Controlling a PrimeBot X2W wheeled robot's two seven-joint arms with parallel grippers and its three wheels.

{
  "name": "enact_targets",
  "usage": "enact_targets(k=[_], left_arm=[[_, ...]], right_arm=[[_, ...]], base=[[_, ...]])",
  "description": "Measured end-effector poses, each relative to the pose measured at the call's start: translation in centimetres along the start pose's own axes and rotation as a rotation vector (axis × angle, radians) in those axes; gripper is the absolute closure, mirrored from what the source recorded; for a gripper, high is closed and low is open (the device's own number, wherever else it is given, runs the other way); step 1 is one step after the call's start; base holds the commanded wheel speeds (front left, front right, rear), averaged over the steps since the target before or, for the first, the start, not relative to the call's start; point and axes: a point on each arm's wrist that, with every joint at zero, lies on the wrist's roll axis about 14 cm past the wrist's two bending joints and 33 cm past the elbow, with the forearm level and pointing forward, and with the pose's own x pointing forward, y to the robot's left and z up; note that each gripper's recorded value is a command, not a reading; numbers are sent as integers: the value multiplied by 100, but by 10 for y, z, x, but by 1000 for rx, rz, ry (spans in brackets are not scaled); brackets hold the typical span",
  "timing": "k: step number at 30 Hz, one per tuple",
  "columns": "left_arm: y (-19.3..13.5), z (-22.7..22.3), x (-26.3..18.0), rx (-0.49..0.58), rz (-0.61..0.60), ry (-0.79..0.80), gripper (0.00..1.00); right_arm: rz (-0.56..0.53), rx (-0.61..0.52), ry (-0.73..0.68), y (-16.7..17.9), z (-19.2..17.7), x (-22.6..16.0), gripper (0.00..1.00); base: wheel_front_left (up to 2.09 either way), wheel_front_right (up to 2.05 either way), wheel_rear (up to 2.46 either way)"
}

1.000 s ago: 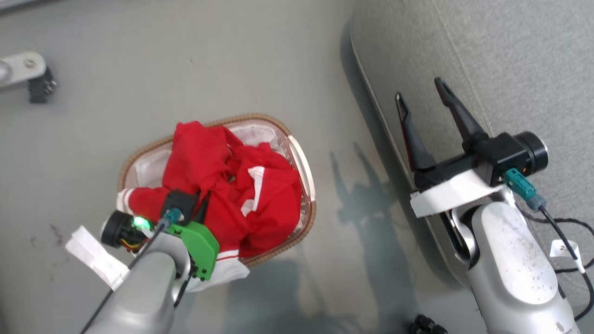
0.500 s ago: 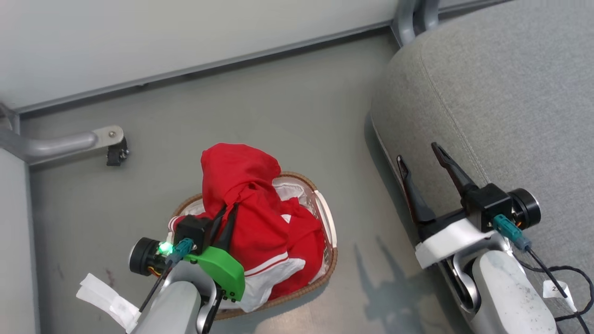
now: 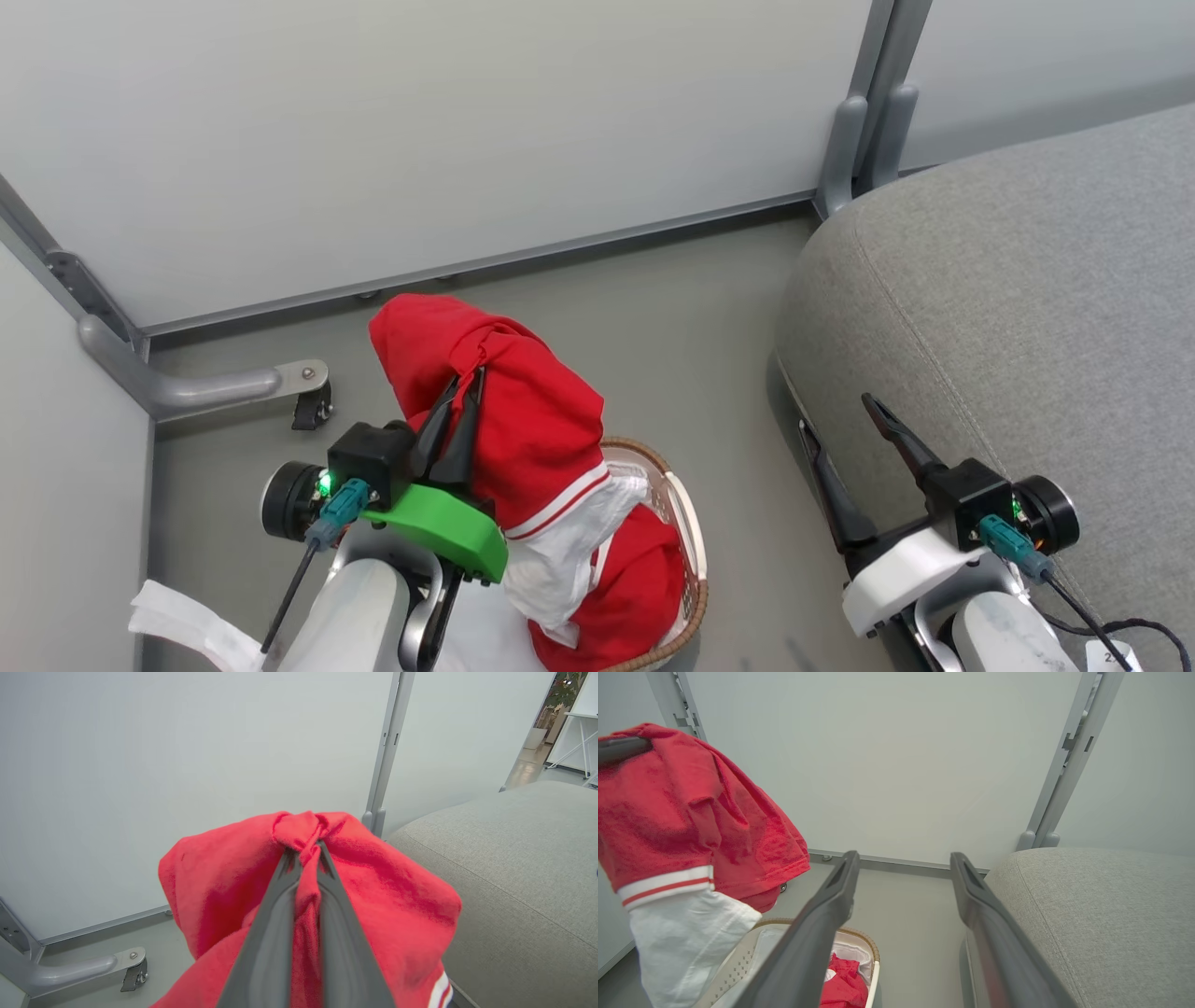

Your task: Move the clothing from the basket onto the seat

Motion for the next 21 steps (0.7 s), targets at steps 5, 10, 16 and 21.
enact_targets(k=[5, 10, 16, 21], left_arm=[[-4, 23, -6, 7, 3, -64, 100], [-6, 37, -8, 7, 1, -103, 100], [-10, 39, -9, 1, -9, -111, 100], [-14, 39, -10, -9, -19, -113, 100]], right_arm=[[17, 9, -3, 9, 1, -9, 0], [25, 11, -2, 13, 1, -14, 0], [85, 47, 31, 32, -9, -18, 0], [209, 59, 32, 63, -7, -10, 0]], base=[[0, 0, 0], [0, 0, 0], [0, 0, 0], [0, 0, 0]])
